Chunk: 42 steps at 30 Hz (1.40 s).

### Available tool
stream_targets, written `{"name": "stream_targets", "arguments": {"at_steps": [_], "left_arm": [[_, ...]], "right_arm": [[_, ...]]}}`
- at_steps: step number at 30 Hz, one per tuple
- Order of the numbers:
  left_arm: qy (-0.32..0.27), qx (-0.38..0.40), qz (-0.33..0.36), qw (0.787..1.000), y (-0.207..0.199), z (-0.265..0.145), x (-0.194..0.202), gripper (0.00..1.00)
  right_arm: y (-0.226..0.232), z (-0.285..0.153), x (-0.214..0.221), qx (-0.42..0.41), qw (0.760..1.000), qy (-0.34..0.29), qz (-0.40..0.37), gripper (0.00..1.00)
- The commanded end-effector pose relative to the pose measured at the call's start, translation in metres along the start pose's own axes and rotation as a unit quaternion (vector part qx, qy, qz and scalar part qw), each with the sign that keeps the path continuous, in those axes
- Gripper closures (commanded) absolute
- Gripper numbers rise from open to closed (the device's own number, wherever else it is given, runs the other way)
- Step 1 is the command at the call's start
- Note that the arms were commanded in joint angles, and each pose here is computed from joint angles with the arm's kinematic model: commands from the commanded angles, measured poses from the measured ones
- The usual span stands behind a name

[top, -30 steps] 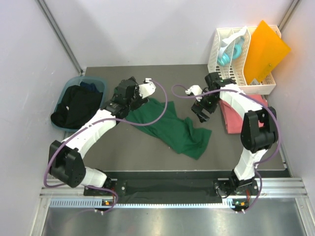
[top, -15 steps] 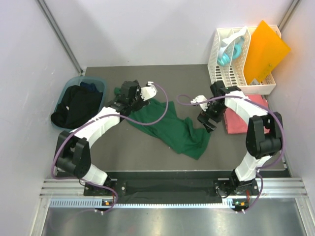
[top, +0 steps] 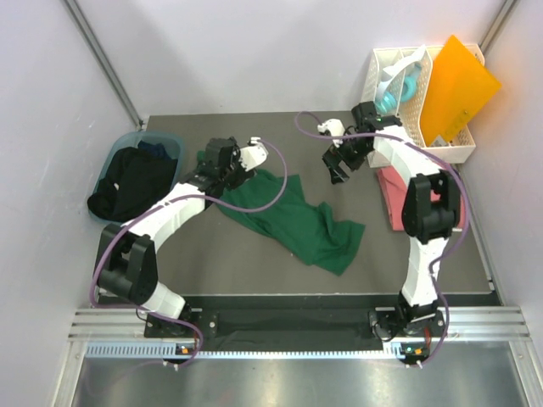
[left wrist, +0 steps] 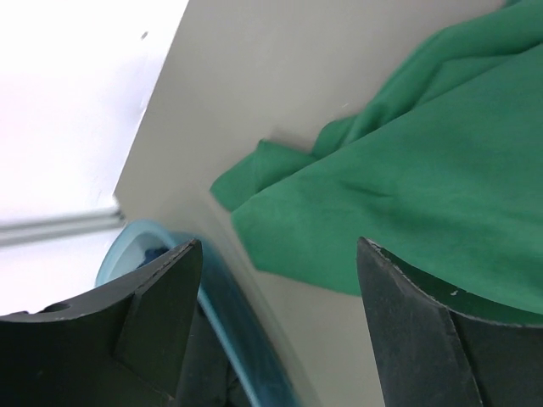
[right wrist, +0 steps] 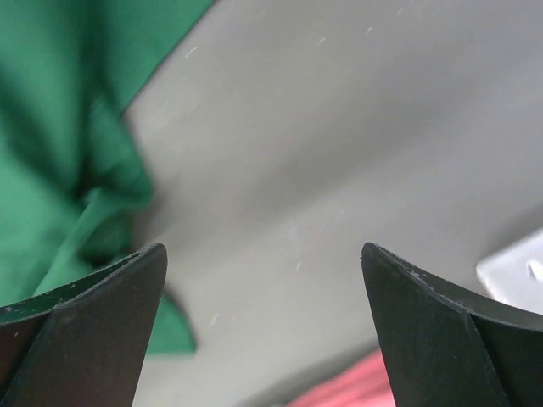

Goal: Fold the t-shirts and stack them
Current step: Flatten out the tshirt

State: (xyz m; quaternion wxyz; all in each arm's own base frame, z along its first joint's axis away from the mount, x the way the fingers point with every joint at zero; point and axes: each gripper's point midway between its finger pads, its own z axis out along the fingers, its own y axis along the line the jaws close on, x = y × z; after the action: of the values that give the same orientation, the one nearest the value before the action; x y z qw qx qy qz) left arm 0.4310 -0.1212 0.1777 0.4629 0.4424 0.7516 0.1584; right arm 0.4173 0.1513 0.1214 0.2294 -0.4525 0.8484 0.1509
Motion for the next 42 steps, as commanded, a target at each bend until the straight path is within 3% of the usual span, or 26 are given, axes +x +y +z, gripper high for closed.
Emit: {"name": "stream_targets", "arguments": {"at_steps": [1, 7, 19, 27, 42], "left_arm": [[-0.047, 0.035, 0.006, 0.998, -0.006, -0.003, -0.023, 0.21], [-0.058, 0.048, 0.029, 0.997, -0.012, -0.003, -0.025, 0.25], [-0.063, -0.050, 0.057, 0.995, 0.025, -0.038, -0.024, 0.26], [-0.078, -0.086, 0.051, 0.992, 0.045, -0.071, -0.035, 0.27], [-0.091, -0.124, 0.057, 0.986, 0.066, -0.104, -0.044, 0.27]], "right_arm": [[-0.021, 0.036, -0.032, 0.000, 0.999, -0.030, 0.030, 0.05], [-0.025, 0.064, -0.056, 0.013, 0.998, -0.046, 0.034, 0.07], [0.002, 0.105, -0.099, 0.039, 0.996, -0.073, 0.017, 0.10], [0.009, 0.135, -0.090, 0.039, 0.998, -0.047, 0.025, 0.14], [0.035, 0.168, -0.082, 0.041, 0.999, -0.010, 0.002, 0.35]]}}
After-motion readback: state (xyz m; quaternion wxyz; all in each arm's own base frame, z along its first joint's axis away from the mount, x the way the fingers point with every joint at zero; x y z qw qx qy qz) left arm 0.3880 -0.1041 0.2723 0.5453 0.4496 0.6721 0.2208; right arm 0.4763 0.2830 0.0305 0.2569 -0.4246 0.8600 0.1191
